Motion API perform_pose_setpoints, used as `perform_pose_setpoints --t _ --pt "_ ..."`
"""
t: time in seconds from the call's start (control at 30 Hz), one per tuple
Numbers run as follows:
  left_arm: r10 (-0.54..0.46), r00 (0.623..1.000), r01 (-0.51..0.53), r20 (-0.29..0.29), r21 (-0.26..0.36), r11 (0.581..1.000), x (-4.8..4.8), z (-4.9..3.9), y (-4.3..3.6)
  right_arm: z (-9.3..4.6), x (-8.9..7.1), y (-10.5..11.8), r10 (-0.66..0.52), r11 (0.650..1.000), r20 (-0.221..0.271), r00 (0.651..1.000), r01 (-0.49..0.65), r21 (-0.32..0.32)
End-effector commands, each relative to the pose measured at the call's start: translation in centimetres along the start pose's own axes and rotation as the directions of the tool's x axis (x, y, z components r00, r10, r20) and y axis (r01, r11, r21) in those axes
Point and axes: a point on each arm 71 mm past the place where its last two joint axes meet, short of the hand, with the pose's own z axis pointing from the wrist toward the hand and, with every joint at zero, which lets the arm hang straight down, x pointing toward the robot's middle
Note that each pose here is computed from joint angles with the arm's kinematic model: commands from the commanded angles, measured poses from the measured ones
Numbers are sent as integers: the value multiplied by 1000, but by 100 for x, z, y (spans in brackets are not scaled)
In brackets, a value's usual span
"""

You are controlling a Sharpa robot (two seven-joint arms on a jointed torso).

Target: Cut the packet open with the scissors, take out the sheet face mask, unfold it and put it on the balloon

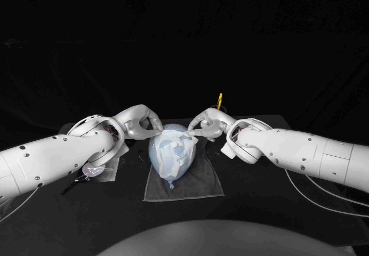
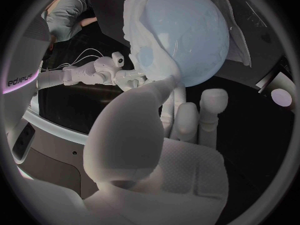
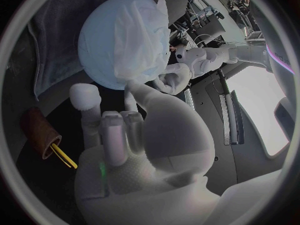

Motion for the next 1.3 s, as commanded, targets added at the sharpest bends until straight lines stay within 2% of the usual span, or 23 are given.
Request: perform_pose_setpoints --t 0.03,0.3,0.63,0.77,0.97,1.3 --pt "-5 999 4 37 30 1000 -23 -1 -32 -10 -66 53 -18 998 97 995 24 -59" --pt "-24 997 21 77 49 999 -53 -15 -48 -46 -103 89 -14 996 156 988 28 -89" --pt "-44 992 36 121 66 997 -104 -60 -60 -102 -135 98 -10 995 179 984 28 -95" --pt "-49 991 40 128 67 997 -140 -69 -68 -99 -146 75 -10 997 165 986 23 -77" --pt "-74 991 70 108 42 997 -150 -69 -48 -83 -135 60 -1 998 132 991 9 -61" --pt "-61 997 62 42 -11 998 -110 -53 4 -57 -88 57 -33 998 71 997 37 -49"
